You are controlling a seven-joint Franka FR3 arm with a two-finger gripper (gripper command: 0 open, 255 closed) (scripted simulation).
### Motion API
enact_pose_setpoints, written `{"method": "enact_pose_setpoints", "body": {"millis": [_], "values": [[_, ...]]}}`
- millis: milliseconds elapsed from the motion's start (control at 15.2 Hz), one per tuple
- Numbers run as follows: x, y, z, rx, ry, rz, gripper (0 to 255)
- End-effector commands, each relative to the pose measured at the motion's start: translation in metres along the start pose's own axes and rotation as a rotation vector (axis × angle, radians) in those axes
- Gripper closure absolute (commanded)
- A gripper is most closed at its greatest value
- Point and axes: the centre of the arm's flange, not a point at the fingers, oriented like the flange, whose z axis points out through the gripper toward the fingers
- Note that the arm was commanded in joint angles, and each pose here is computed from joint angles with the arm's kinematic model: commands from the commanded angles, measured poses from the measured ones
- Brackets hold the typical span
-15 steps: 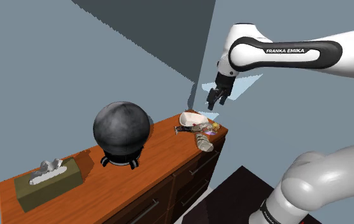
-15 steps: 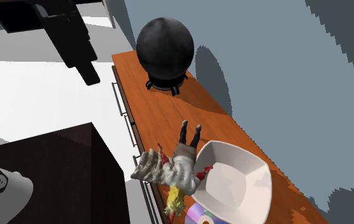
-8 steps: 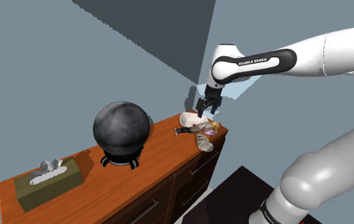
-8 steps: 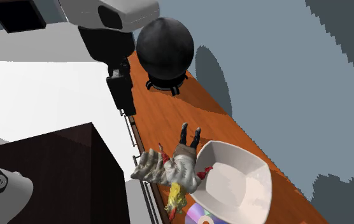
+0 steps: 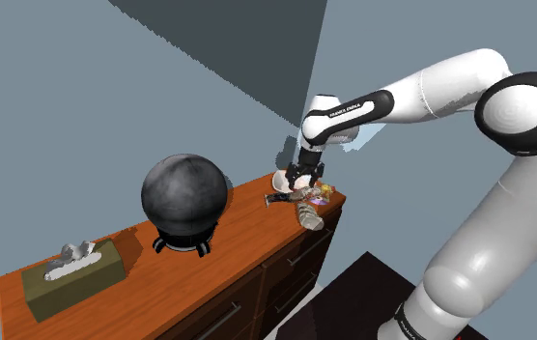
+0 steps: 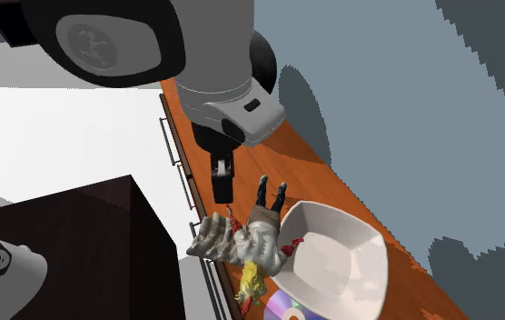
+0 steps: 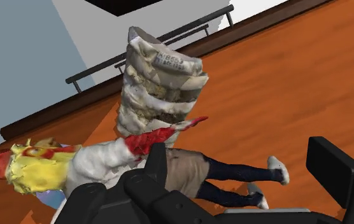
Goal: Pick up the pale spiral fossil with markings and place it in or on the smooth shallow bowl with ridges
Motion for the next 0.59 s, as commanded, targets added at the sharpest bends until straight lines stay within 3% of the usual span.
{"method": "enact_pose_setpoints", "body": {"millis": [0, 198, 528], "values": [[0.017, 0.008, 0.022, 0.013, -0.012, 0.042, 0], [0.038, 0.018, 0.056, 0.031, -0.031, 0.103, 0], [0.039, 0.018, 0.079, 0.033, -0.032, 0.107, 0]]}}
